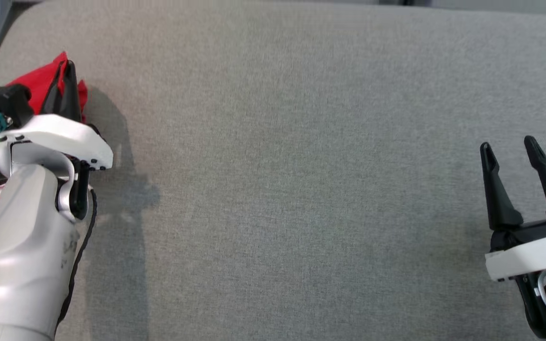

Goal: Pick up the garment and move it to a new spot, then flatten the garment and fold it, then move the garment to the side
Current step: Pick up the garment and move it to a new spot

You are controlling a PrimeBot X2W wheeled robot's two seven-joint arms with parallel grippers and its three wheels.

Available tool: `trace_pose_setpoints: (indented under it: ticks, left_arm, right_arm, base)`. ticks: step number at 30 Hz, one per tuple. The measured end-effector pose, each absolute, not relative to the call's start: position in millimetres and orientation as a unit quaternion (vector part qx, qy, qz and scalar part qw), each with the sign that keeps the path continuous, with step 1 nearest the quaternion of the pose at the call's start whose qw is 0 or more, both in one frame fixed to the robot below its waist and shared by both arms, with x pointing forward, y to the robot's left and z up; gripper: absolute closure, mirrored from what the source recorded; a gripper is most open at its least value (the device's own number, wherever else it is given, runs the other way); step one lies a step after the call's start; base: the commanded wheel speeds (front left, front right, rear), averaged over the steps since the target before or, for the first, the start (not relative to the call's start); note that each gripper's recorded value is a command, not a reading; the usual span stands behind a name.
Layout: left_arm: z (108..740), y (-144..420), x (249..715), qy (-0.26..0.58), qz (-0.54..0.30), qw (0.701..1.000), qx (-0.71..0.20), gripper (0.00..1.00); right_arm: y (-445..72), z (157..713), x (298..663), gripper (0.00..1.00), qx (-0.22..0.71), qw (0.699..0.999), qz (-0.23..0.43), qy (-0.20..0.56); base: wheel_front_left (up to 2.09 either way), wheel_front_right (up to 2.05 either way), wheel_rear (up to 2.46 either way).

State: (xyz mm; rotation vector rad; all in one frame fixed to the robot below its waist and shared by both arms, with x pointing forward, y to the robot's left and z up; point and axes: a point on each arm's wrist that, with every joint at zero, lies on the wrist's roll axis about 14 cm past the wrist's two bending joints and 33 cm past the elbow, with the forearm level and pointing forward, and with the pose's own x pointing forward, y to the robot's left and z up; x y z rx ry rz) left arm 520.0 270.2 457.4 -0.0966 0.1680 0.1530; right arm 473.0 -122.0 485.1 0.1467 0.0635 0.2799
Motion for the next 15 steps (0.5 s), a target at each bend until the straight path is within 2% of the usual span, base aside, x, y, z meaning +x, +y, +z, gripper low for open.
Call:
trace_pose_setpoints:
  ticks: [7, 15]
  left_arm:
    - [522.1, 253.5, 480.9, -0.024, 0.070, 0.997, -0.029, 1.00]
    - [547.5, 196.0, 426.5, -0.033, 0.024, 0.997, -0.066, 1.00]
  right_arm:
    - [-133.2, 510.2, 445.1, 0.00, 0.077, 0.990, 0.119, 0.008]
    - [-155.2, 524.8, 421.1, 0.00, 0.083, 0.993, 0.083, -0.009]
  base:
    - [0.00, 0.00, 0.00]
    - [0.00, 0.00, 0.00]
